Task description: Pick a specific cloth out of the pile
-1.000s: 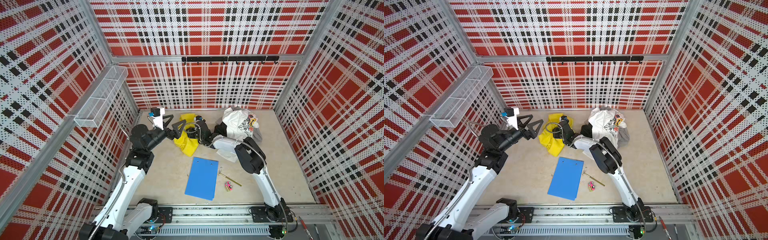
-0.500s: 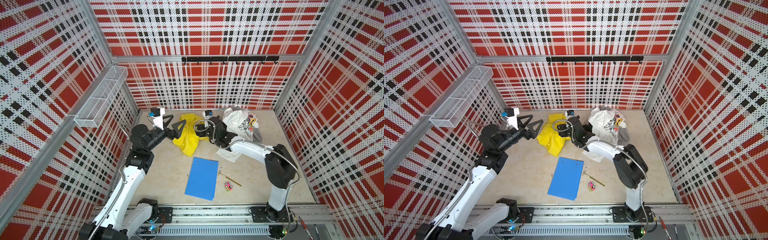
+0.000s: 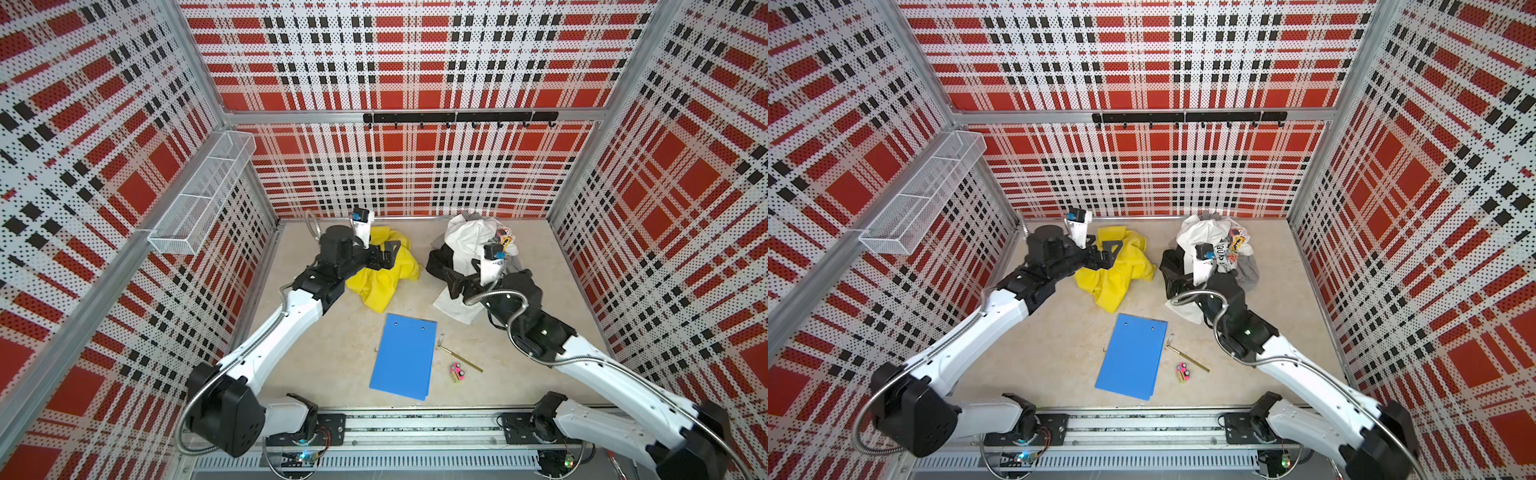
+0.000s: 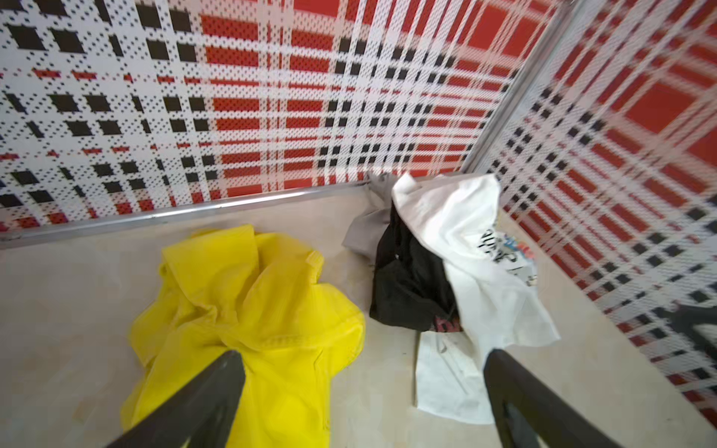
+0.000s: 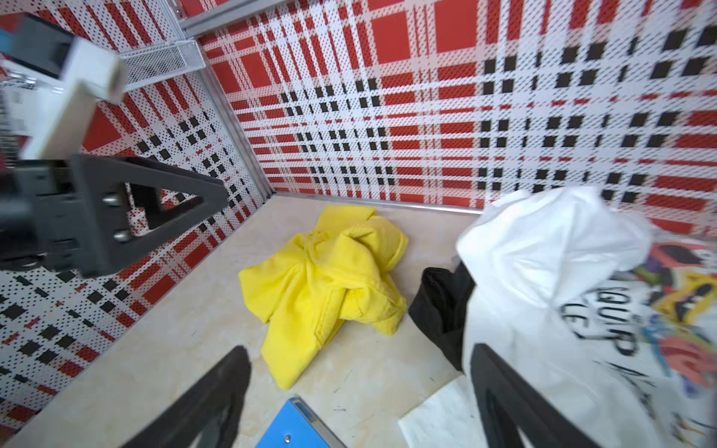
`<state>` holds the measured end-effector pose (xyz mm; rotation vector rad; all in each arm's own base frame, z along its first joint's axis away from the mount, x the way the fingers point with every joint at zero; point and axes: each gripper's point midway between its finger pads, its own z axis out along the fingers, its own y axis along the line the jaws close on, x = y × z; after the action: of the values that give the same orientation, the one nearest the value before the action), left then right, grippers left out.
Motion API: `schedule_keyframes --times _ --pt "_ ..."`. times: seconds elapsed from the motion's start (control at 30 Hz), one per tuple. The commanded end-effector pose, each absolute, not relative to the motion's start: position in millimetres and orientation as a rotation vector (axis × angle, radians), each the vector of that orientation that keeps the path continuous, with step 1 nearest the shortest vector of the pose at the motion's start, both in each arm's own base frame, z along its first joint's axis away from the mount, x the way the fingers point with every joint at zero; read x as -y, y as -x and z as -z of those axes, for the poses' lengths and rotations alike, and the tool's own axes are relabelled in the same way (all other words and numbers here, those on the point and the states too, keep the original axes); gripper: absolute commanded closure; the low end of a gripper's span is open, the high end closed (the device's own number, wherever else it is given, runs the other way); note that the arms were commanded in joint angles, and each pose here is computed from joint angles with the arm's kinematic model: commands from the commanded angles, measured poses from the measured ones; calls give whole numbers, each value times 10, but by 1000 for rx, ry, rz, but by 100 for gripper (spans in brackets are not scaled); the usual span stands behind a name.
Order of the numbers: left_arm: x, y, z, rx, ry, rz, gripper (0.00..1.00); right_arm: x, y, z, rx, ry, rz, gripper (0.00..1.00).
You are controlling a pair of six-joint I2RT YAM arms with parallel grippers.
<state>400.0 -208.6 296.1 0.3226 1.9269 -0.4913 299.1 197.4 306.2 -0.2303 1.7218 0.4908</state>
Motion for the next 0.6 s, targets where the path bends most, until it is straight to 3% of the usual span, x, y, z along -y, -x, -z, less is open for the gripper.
schedule_keyframes --times 0.0,0.2,0.43,0.57 --pt "1902 -4296 -2621 -2041 -223 186 1 -1714 -2874 -3069 -1712 212 -421 0" --pt "1995 -4809 -1927 -2221 -162 107 1 -1443 -2672 -3169 -1682 163 -394 0" --pt "2109 -5086 -1453 -2273 -144 139 1 -1293 -2601 -3064 -1703 137 -347 0" --pt "1910 -5102 -1129 -2330 -59 148 24 -1268 -2605 -2967 -1723 119 -337 1"
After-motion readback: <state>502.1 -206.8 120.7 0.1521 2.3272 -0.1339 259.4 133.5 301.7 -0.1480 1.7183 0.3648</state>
